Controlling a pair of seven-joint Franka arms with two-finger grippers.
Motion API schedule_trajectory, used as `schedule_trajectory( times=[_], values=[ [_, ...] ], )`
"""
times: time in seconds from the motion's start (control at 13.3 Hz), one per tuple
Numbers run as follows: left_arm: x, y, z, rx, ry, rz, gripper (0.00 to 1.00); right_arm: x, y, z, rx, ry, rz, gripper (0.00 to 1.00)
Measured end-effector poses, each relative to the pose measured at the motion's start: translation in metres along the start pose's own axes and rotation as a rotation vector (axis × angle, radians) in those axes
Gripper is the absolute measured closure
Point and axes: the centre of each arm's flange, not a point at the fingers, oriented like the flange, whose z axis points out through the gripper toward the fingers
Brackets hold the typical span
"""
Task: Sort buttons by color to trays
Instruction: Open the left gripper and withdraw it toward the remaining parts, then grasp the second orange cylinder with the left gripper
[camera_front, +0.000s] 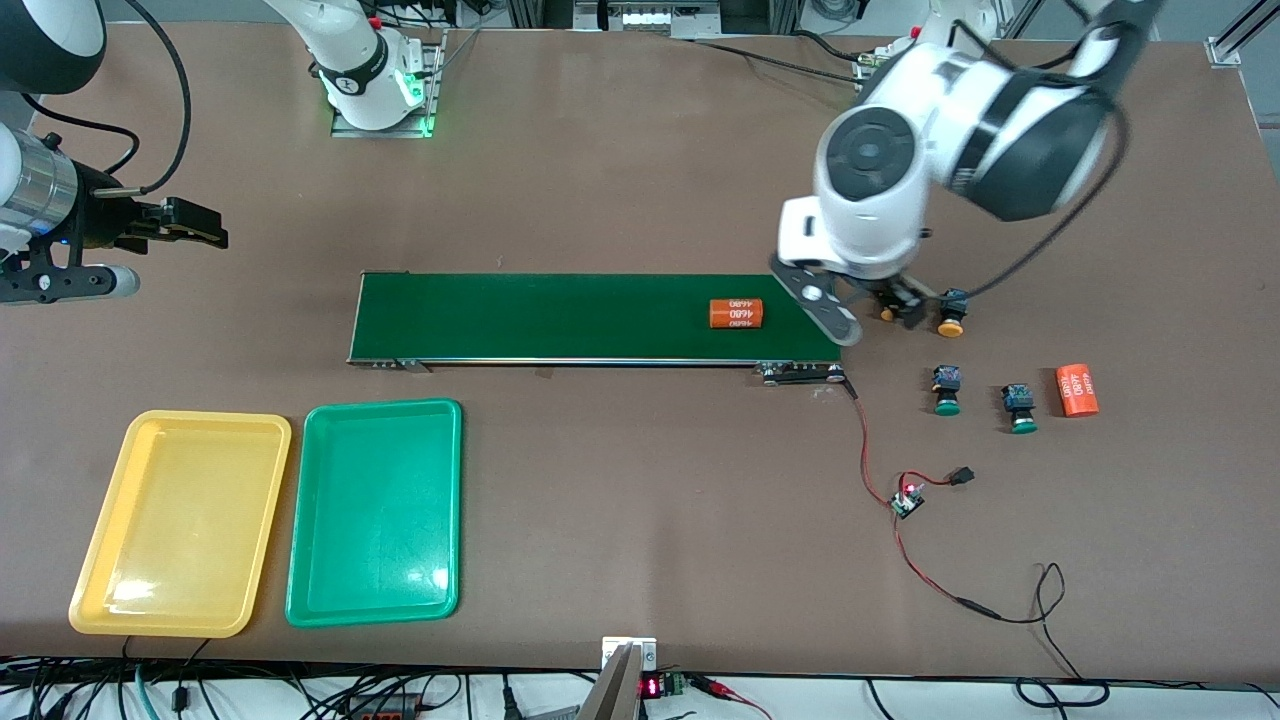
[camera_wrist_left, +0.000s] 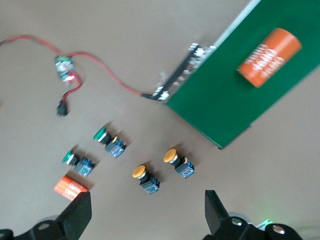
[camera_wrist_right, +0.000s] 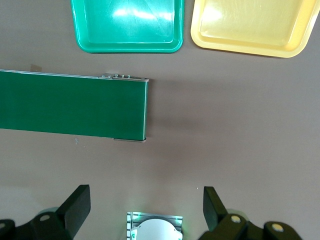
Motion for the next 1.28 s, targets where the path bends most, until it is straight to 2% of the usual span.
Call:
schedule_trajectory(
  times=[0.15, 0.38, 0.45, 0.83, 1.05, 1.28],
  values=[
    [-0.02, -0.059, -0.006, -0.023, 0.034, -0.128, 0.0, 0.0, 0.0, 0.0, 0.0, 0.0, 0.0, 0.0],
    [-0.053, -0.147, -0.025, -0.056, 0.122, -0.277, 0.0, 0.0, 0.0, 0.0, 0.0, -0.001, 0.0, 0.0],
    [-0.062, -0.169, -0.02, -0.07, 0.128, -0.314, 0.0, 0.0, 0.0, 0.001, 0.0, -0.001, 0.0, 0.0],
    [-0.111, -0.259, 0.057, -0.127, 0.029, -0.484, 0.0, 0.003, 0.0, 0.004, 0.001, -0.009, 0.0, 0.0],
    [-0.125, -0.281, 0.111, -0.186, -0.048, -0.524, 0.0, 0.002, 0.0, 0.006, 0.003, -0.019, -0.001, 0.0],
    [-0.155, -0.311, 0.182, -0.24, -0.139, -0.598, 0.0, -0.002, -0.006, 0.02, 0.003, -0.044, -0.01, 0.0]
  ],
)
